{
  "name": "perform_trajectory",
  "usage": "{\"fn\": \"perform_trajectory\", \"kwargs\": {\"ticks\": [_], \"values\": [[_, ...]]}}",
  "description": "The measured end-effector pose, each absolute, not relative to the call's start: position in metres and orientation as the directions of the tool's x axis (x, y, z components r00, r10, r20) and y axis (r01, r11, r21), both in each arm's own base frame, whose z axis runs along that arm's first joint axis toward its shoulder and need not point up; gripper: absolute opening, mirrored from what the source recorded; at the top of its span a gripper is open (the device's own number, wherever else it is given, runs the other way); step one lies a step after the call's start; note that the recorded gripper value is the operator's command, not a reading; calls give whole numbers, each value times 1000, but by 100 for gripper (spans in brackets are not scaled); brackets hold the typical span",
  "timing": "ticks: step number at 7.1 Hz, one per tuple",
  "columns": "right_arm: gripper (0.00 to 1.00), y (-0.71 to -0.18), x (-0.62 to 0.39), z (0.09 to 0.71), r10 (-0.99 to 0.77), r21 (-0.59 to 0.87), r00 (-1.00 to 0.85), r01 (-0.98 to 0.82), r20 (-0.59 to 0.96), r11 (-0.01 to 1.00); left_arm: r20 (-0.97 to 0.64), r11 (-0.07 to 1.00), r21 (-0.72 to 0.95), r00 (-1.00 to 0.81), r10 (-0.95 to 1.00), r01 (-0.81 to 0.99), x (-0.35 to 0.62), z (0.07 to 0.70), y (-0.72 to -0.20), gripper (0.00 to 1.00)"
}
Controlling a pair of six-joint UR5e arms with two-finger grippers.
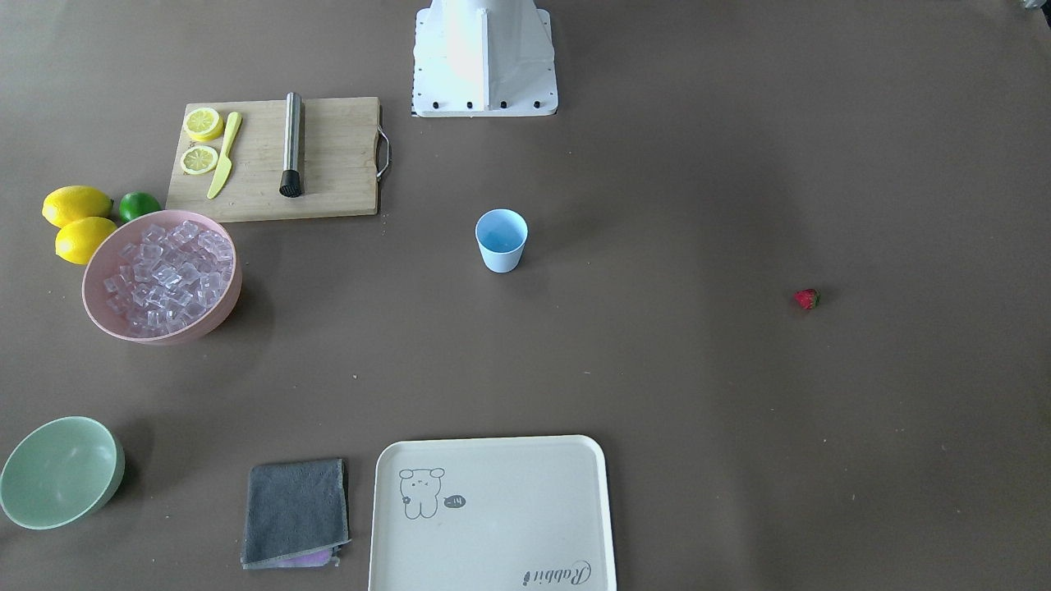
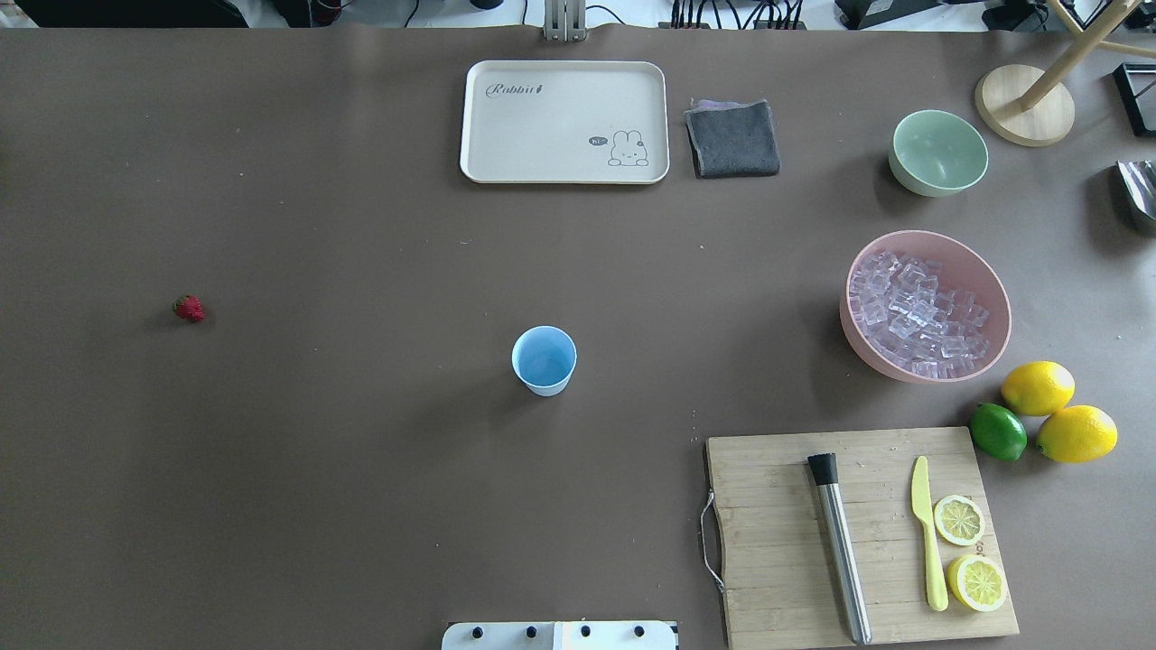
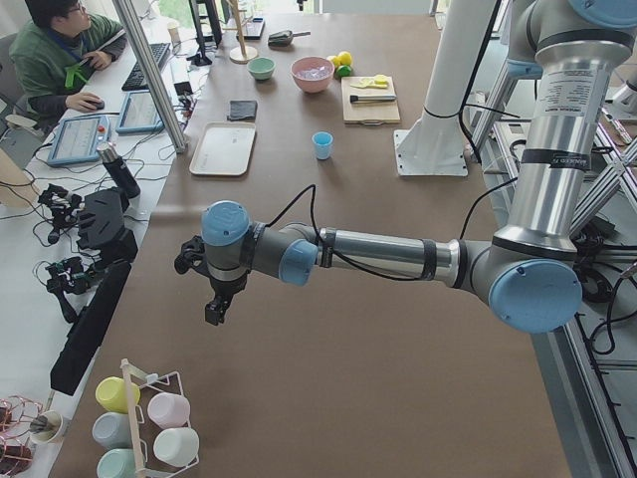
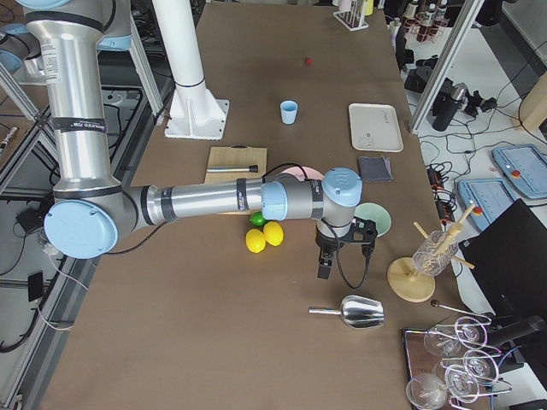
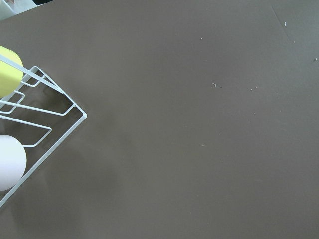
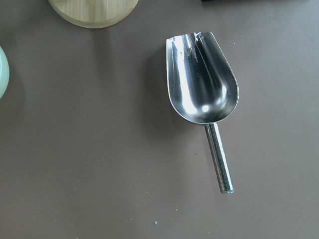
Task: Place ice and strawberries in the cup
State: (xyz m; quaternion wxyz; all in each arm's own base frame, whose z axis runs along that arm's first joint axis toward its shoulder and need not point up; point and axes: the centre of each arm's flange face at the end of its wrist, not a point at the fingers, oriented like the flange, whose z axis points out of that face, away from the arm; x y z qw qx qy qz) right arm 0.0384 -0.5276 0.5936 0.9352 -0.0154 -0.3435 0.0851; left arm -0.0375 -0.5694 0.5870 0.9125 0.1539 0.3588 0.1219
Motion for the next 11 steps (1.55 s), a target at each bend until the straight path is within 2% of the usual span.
{"fn": "perform_trajectory", "kwargs": {"ticks": [11], "values": [[100, -527, 39, 592, 168, -85, 749, -149, 641, 985, -600, 921, 370, 726, 336, -121, -35, 586, -574, 98]]}}
